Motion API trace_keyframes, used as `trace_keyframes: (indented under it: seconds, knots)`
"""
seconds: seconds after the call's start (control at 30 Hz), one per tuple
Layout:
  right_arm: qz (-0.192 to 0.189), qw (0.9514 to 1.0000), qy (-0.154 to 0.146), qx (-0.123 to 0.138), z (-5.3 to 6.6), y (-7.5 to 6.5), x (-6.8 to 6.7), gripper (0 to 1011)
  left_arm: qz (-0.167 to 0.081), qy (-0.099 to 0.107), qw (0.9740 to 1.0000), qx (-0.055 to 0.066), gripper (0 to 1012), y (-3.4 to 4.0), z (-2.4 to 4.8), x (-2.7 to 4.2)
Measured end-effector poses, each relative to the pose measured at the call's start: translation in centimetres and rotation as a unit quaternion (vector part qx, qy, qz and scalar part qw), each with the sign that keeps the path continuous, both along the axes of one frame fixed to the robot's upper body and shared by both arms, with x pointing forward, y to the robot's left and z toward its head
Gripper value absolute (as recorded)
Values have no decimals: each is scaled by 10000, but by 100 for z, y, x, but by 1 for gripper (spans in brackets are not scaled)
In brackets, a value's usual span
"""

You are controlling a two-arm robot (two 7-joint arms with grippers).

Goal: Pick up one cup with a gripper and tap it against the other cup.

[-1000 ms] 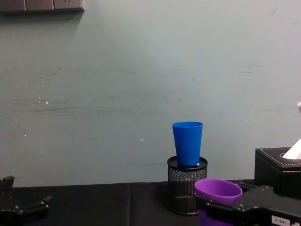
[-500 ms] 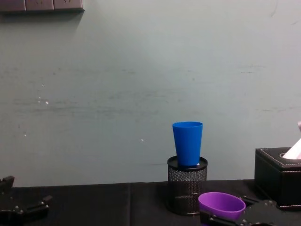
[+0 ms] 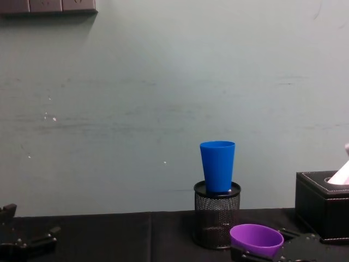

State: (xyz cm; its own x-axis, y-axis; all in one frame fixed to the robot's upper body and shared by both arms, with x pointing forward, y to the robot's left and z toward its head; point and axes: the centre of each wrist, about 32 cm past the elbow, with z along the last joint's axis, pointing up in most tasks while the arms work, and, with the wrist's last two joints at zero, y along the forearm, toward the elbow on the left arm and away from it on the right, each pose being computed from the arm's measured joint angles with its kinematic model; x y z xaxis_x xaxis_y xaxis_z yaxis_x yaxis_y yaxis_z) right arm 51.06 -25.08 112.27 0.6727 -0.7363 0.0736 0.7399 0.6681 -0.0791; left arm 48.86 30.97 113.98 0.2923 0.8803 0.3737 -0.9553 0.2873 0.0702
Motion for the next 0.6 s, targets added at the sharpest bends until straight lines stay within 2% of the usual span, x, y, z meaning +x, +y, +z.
trace_keyframes:
  seconds: [0.37, 0.6]
  knots:
    - [3, 10000, 3, 4, 9, 3, 1, 1003, 0, 0, 10000, 0, 1000, 0, 0, 0]
    - [2, 10000, 3, 5, 11, 2, 1, 1003, 0, 0, 10000, 0, 1000, 0, 0, 0]
